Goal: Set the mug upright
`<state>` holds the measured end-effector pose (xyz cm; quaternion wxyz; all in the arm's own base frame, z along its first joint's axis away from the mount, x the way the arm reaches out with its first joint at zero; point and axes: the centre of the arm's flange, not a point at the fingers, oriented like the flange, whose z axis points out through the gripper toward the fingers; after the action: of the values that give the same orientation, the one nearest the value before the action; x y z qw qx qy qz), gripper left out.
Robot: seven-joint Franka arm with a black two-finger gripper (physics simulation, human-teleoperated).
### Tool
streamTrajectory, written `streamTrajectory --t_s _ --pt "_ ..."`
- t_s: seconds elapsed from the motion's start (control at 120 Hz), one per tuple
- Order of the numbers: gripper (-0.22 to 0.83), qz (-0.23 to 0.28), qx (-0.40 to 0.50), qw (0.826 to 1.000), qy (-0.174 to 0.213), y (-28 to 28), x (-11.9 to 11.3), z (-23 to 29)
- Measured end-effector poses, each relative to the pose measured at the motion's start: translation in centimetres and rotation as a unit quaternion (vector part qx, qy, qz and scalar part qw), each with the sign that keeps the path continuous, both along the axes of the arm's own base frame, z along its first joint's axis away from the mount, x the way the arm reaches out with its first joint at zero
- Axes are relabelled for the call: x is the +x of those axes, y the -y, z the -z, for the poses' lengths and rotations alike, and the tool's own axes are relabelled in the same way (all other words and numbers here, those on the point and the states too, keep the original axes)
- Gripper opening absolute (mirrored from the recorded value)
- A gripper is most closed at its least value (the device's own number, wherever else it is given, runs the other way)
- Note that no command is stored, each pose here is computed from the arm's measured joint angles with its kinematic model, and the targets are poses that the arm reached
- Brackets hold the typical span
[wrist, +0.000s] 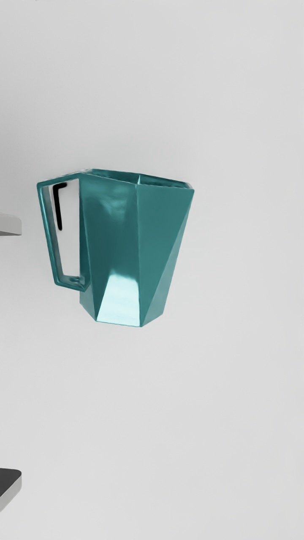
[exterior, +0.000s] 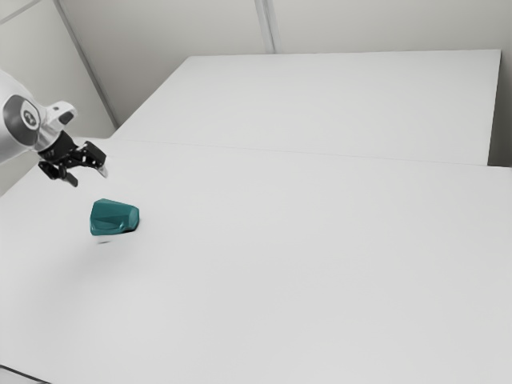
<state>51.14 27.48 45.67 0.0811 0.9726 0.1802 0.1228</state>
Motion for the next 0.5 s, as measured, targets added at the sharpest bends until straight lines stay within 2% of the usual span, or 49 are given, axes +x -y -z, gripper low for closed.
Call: streamTrajectory --t_s 0.117,0.3,0.5 --pt "0.62 -0.043 -0.04 0.997 0.049 -3.0 -1.6 1.4" --pt "0.62 -0.075 -0.103 0.986 0.105 -7.2 -3.4 6.1" --pt "0.62 -0.003 -0.137 0.98 0.143 -9.1 -3.0 8.5"
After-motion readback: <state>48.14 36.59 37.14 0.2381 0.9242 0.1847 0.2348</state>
